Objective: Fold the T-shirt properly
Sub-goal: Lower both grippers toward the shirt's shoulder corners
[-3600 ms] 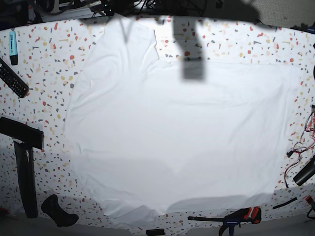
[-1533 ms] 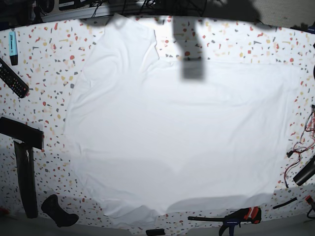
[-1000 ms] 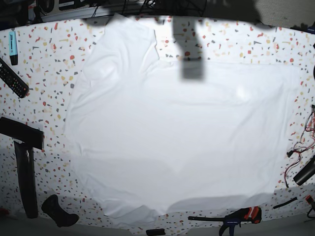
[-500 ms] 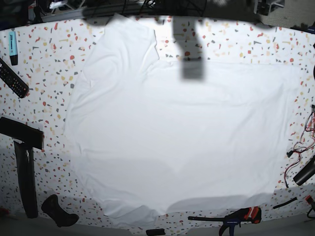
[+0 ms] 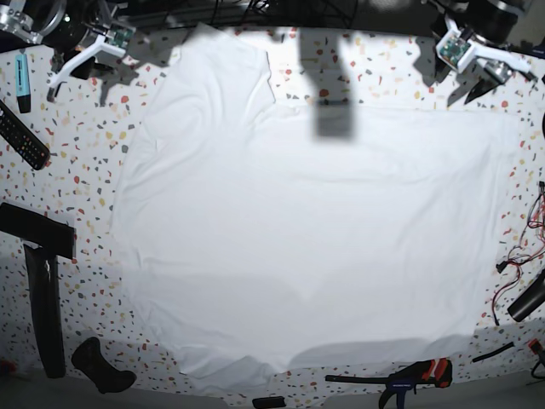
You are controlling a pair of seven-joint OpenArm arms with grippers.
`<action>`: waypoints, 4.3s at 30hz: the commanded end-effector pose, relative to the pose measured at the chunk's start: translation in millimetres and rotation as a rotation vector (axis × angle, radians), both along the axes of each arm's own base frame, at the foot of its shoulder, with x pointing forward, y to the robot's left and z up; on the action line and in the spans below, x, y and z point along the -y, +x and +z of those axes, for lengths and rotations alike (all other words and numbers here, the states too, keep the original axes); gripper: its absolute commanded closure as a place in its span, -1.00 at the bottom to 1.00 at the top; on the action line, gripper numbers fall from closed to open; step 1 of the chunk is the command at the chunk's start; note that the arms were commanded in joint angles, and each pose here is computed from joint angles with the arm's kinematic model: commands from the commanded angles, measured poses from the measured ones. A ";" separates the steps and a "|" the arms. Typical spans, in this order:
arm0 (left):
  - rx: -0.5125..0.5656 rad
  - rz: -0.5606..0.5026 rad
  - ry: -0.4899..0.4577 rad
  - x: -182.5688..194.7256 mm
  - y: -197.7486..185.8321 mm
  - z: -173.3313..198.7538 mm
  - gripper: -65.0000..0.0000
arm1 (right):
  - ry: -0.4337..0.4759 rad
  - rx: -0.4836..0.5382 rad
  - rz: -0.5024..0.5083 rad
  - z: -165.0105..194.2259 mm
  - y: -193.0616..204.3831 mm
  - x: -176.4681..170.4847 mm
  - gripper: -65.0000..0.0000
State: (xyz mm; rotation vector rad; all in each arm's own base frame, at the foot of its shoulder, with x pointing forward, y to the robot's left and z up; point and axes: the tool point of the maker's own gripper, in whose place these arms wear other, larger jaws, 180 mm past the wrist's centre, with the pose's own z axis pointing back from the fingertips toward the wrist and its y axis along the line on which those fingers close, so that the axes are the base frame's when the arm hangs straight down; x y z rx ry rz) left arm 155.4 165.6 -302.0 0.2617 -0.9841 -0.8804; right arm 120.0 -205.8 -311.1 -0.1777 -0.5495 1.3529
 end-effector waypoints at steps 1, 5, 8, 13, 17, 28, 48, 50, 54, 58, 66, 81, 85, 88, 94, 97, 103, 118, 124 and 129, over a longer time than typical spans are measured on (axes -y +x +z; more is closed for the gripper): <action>0.029 -0.070 0.013 4.7 3.7 4.8 0.10 | -0.018 0.036 0.035 9.6 6.3 -3.0 0.27; 0.015 -0.178 0.131 -10.8 17.1 -13.9 0.10 | -0.084 0.043 0.033 15.4 8.5 3.1 0.27; -0.018 -0.183 0.245 -42.0 28.4 -35.2 0.10 | -0.104 0.039 0.022 14.6 8.2 7.4 0.27; -0.057 -0.225 0.396 -92.0 45.8 -60.9 0.10 | -0.102 0.038 0.017 14.4 7.8 7.2 0.27; -0.045 -0.279 0.394 -106.1 54.8 -68.0 0.10 | -0.099 0.063 -0.008 16.8 12.1 8.7 0.27; -0.068 -0.278 0.363 -123.6 59.2 -84.1 0.10 | -0.059 0.134 -0.146 21.6 20.5 12.4 0.27; -0.129 -0.342 0.258 -114.7 56.7 -78.5 0.10 | -0.017 0.127 -0.215 17.6 14.3 8.6 0.27; -0.135 -0.333 0.261 -118.2 56.6 -80.4 0.10 | -0.017 0.127 -0.215 17.6 14.3 8.6 0.27; -0.158 -0.313 0.260 -125.6 52.0 -87.8 0.10 | -0.016 0.127 -0.215 17.6 14.3 8.5 0.27; -0.161 -0.278 0.275 -138.0 50.6 -93.2 0.10 | -0.016 0.127 -0.215 17.6 14.3 8.5 0.27; -0.141 -0.215 0.280 -147.3 51.2 -100.4 0.10 | -0.015 0.129 -0.217 17.9 14.6 8.6 0.27; -0.120 -0.125 0.299 -152.9 70.9 -101.6 0.78 | 0.084 0.083 -0.240 16.0 10.0 -4.6 0.27; -0.120 -0.126 0.294 -152.2 70.1 -101.7 1.00 | 0.181 0.046 -0.257 16.6 7.8 -17.9 0.27; -0.109 -0.138 0.289 -149.9 71.7 -99.3 1.00 | 0.209 0.062 -0.260 20.4 14.9 -21.3 0.27; -0.081 -0.172 0.258 -141.5 73.5 -95.5 1.00 | 0.217 0.123 -0.254 29.2 32.5 -21.3 0.27; -0.089 -0.164 0.266 -143.6 72.9 -96.6 0.90 | 0.219 0.122 -0.253 29.2 32.3 -21.6 0.27; -0.099 -0.156 0.273 -145.7 71.3 -98.3 0.37 | 0.218 0.122 -0.252 29.2 32.3 -21.7 0.27; -0.057 -0.115 0.256 -139.7 73.3 -99.9 0.80 | 0.376 0.019 -0.286 28.1 21.2 -44.2 0.27; -0.100 -0.117 0.200 -124.9 64.1 -112.2 1.00 | 0.368 -0.141 -0.149 8.2 -14.8 -73.2 0.27; -0.105 -0.117 0.191 -122.6 62.9 -113.9 1.00 | 0.196 -0.142 -0.002 -15.7 -38.5 -83.0 0.00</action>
